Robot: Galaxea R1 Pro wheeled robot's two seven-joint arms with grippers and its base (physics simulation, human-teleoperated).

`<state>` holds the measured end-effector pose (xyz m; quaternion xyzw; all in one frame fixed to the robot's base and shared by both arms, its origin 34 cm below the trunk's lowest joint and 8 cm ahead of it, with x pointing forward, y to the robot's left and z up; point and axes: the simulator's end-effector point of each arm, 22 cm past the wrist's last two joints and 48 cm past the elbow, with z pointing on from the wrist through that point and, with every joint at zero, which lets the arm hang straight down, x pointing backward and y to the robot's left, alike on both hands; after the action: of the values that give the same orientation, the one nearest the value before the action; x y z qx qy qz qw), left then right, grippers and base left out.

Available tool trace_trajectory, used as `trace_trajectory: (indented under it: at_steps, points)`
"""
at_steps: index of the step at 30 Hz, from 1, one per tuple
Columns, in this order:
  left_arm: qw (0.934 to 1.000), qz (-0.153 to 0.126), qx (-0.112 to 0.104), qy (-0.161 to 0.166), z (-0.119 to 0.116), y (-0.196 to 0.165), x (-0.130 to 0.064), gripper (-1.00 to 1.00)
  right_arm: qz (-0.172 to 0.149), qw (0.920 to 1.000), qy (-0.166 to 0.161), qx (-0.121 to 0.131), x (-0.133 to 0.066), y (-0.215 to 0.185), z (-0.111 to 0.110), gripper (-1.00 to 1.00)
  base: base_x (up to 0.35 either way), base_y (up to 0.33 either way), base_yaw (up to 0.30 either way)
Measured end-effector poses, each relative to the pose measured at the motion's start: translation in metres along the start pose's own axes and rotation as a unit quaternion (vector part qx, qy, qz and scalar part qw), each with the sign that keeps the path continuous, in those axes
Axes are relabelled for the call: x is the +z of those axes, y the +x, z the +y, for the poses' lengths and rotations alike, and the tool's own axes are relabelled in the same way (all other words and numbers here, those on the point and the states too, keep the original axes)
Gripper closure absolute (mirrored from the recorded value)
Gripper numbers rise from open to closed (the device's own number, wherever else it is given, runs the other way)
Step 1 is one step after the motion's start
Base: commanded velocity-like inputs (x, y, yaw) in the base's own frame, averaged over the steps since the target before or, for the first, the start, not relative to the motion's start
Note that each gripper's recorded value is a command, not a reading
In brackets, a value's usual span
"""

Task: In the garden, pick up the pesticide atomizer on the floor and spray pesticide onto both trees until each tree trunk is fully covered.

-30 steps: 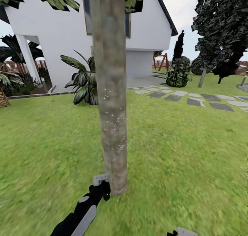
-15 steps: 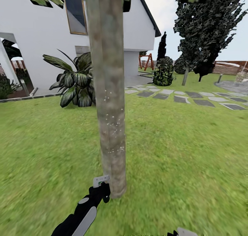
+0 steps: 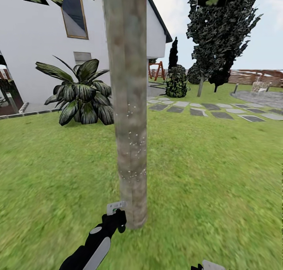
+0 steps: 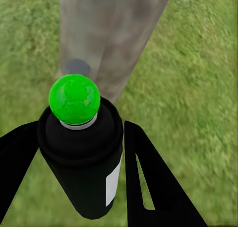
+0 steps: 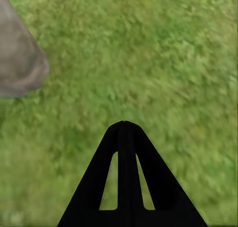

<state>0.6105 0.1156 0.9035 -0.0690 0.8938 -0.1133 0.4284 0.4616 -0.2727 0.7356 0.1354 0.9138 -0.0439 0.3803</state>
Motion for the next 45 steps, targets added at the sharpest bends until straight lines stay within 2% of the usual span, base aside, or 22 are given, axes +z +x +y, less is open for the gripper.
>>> trace_trajectory:
  at_steps: [20, 33, 45]
  points:
    - [1.0, -0.003, 0.005, 0.005, -0.006, 0.005, 0.0, 1.0, 0.0, 1.0, 0.001, 0.002, 0.0, 0.0, -0.001, 1.0, 0.028, 0.34, -0.245]
    - [1.0, 0.001, 0.006, 0.002, -0.003, 0.01, 0.002, 1.0, 0.001, 1.0, 0.002, 0.003, 0.0, 0.0, -0.002, 1.0, -0.12, 0.32, -0.247]
    - [1.0, 0.005, 0.007, 0.0, -0.002, 0.014, 0.003, 1.0, 0.0, 1.0, 0.002, 0.004, 0.0, 0.0, -0.002, 1.0, -0.013, 0.333, -0.247]
